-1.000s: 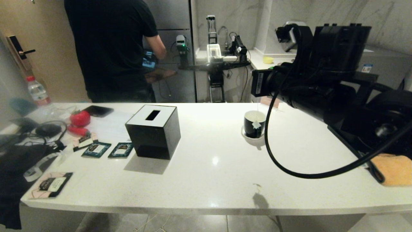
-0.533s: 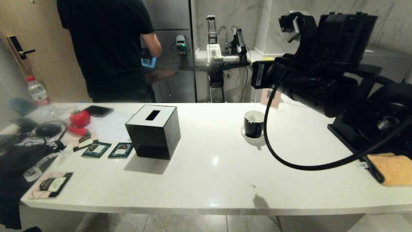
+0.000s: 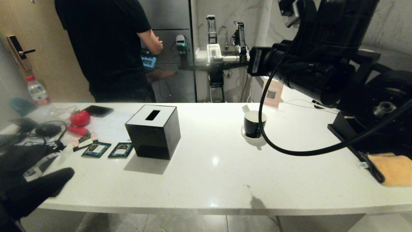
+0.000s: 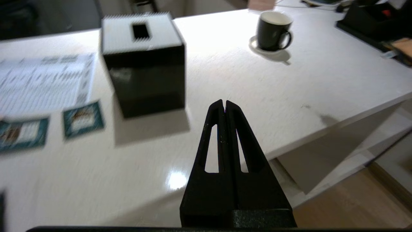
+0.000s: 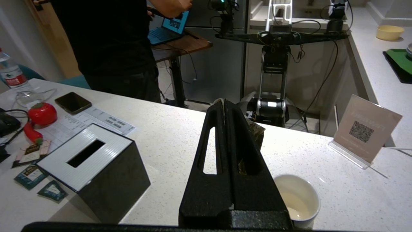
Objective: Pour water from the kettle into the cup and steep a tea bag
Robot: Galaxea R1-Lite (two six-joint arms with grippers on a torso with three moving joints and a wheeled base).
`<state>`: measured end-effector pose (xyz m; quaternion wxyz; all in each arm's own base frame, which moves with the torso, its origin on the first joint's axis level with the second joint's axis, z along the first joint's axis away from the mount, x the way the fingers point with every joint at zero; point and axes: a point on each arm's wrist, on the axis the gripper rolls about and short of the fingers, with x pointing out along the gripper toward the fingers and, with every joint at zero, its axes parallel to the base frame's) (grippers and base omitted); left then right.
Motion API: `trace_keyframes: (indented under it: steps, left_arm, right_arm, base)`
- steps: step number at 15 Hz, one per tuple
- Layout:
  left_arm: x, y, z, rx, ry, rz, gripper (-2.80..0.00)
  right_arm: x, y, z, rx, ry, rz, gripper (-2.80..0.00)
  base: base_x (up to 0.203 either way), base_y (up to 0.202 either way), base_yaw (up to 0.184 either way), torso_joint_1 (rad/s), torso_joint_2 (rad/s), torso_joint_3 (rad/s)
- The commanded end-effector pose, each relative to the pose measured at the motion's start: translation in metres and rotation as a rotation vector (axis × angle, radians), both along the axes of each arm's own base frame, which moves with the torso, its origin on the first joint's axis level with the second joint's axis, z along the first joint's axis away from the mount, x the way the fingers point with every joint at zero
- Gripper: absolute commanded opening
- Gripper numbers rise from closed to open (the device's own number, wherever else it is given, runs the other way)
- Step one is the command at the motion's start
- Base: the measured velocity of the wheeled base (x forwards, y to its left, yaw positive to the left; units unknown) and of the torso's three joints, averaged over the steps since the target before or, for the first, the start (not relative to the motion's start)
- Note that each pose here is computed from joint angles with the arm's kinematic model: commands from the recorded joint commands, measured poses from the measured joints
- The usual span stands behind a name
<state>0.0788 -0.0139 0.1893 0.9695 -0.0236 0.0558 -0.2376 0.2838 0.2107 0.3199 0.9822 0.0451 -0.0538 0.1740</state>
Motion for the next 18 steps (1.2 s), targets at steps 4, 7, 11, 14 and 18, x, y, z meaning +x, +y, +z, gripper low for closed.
trace_keyframes:
  steps: [4,7,11,14,18]
  left_arm:
    - [0.077,-0.034,0.014,0.003,0.018,-0.184,-2.80]
    - [0.114,-0.058,0.024,-0.006,-0.035,-0.254,-2.80]
    - [0.143,-0.091,0.018,-0.019,-0.081,-0.345,-2.80]
    - [0.155,-0.117,0.010,-0.043,-0.119,-0.390,-2.80]
    - [0.170,-0.145,0.009,-0.053,-0.135,-0.424,-2.80]
  right_arm:
    - [-0.005,0.004,0.005,-0.014,-0.023,0.013,-2.80]
    - [-0.007,0.003,0.011,-0.019,-0.041,0.012,-2.80]
    - [-0.008,0.002,0.020,-0.015,-0.057,0.011,-2.80]
    - [-0.011,0.000,0.024,-0.012,-0.059,0.011,-2.80]
    - [-0.018,0.006,0.024,-0.020,-0.061,0.034,-2.80]
  base:
    - [0.000,0.000,0.000,0.000,0.00,0.000]
    - [0.000,0.000,0.000,0.000,0.00,0.000]
    - [0.000,0.000,0.000,0.000,0.00,0.000]
    - [0.000,0.000,0.000,0.000,0.00,0.000]
    - [0.000,0.000,0.000,0.000,0.00,0.000]
